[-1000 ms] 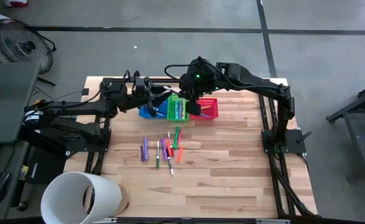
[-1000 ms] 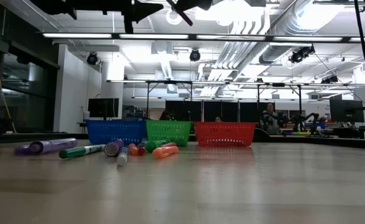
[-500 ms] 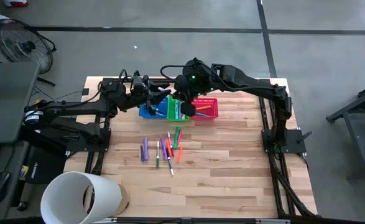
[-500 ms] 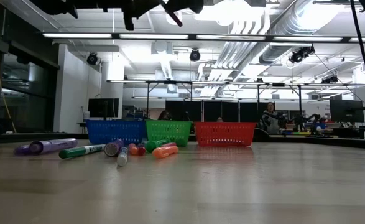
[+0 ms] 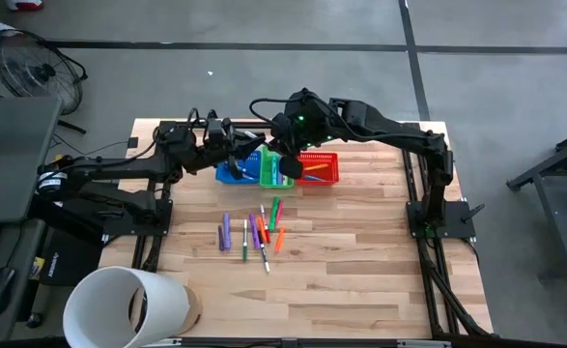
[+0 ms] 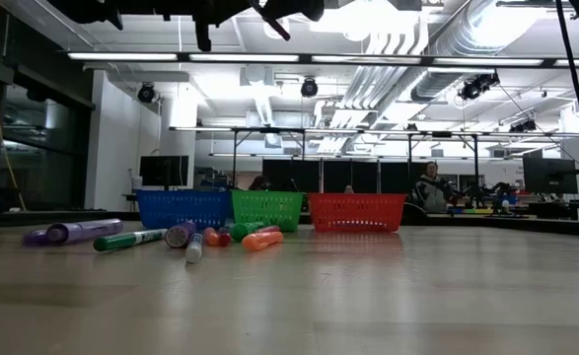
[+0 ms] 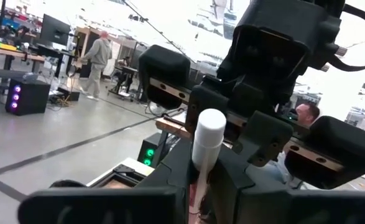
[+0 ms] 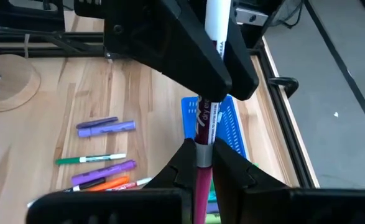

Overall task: Pick & Place Markers
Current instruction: Put the purple marker into the blue bin

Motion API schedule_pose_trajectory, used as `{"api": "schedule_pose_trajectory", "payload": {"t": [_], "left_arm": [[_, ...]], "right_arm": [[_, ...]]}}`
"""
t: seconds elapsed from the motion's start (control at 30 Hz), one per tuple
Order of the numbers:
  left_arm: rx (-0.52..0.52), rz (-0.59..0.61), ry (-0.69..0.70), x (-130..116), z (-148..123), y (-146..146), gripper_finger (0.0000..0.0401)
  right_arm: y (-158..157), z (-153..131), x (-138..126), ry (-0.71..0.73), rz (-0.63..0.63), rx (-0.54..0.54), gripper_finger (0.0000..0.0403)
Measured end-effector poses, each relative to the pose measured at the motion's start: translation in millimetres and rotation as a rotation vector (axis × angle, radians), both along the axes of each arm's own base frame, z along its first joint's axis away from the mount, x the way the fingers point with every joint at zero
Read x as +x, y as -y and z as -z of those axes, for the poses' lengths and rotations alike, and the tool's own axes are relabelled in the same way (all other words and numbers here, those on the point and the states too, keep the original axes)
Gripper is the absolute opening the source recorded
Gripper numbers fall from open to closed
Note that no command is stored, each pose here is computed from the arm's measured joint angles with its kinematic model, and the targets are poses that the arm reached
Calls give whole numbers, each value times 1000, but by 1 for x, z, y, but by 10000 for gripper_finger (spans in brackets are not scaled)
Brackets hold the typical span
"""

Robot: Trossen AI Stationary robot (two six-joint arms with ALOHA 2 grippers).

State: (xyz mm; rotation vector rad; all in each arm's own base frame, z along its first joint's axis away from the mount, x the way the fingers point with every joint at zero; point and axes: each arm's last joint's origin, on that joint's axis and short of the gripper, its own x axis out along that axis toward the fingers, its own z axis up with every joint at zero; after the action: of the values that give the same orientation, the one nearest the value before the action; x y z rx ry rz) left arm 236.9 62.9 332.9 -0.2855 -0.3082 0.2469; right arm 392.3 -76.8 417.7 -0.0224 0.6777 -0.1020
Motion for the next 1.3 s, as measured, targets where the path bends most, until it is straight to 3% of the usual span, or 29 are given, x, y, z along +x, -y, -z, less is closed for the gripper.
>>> {"api": "schedule_pose_trajectory", "payload": {"t": [0.23,0.37,0.53,0.83,1.03,1.3], "left_arm": [[-7,-18,-4,0,0,0,28],[-16,-32,-9,0,1,-1,28],[-55,-110,-49,0,6,-3,28],[-355,-422,-122,-3,27,-12,28],[-551,-644,-82,-10,40,-16,28],[-809,-810,-59,-15,68,-17,28]], "right_arm": [[1,0,0,-1,19,-8,24],[1,-1,-1,1,36,-11,83],[7,-9,-18,-45,159,-77,148],[27,-29,-81,-199,522,-159,177],[28,-43,-105,-183,587,-169,176],[26,-51,-117,-164,596,-170,172]]}}
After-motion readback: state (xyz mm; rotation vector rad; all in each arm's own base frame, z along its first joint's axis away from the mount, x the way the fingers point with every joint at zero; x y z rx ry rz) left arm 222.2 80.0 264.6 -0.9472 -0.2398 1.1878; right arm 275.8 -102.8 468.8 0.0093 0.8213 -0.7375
